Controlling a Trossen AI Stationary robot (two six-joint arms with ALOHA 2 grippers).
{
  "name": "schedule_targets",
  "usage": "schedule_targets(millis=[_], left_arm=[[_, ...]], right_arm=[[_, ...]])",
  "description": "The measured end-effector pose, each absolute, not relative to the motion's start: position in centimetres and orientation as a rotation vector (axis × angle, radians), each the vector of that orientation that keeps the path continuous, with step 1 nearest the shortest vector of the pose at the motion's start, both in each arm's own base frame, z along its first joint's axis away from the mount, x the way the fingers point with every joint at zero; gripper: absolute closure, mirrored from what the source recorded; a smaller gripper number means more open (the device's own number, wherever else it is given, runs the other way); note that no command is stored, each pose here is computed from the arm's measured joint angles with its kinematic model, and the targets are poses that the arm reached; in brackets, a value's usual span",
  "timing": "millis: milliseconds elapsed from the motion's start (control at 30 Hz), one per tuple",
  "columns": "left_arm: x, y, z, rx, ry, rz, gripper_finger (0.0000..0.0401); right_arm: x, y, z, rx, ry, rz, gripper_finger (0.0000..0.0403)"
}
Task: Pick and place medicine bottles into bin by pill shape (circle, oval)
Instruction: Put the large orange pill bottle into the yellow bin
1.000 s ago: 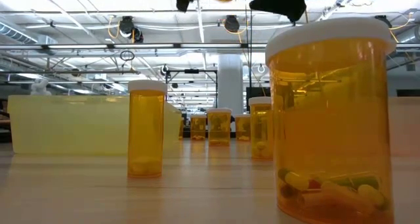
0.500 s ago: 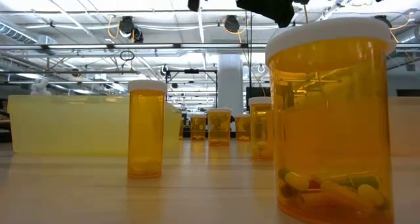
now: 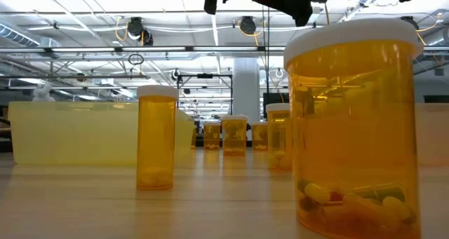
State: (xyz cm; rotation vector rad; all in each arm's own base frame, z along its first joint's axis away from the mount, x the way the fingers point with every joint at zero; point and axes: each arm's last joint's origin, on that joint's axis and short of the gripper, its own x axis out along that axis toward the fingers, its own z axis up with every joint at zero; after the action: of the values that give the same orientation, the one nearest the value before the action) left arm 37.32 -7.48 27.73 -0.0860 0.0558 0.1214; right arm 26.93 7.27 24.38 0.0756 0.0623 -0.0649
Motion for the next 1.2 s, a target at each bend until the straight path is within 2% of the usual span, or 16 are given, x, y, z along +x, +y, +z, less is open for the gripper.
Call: schedule_targets(millis=[200,333,467,933,1200], left_arm=[[37.3,-7.5,27.7,-0.087,0.06,0.122,0.0213],[37.3,-7.5,27.6,-0.08,0.071,0.122,0.0212],[37.3,-7.5,27.5,-0.084,0.083,0.122,0.0195],[36.9,-7.4,27.4,-0.072,0.143,0.126,0.0077],[35.2,-6.8,27.9,-0.06,0.282,0.132,0.0072]], right_arm=[[26.9,7.3,24.4,0.069,0.063,-0.065,0.021],[26.9,7.3,24.4,0.062,0.065,-0.065,0.0227],[26.9,7.3,24.3,0.058,0.07,-0.064,0.0224],[26.9,7.3,23.9,0.044,0.115,-0.065,0.0222],[26.9,7.2,23.5,0.033,0.148,-0.069,0.0222]])
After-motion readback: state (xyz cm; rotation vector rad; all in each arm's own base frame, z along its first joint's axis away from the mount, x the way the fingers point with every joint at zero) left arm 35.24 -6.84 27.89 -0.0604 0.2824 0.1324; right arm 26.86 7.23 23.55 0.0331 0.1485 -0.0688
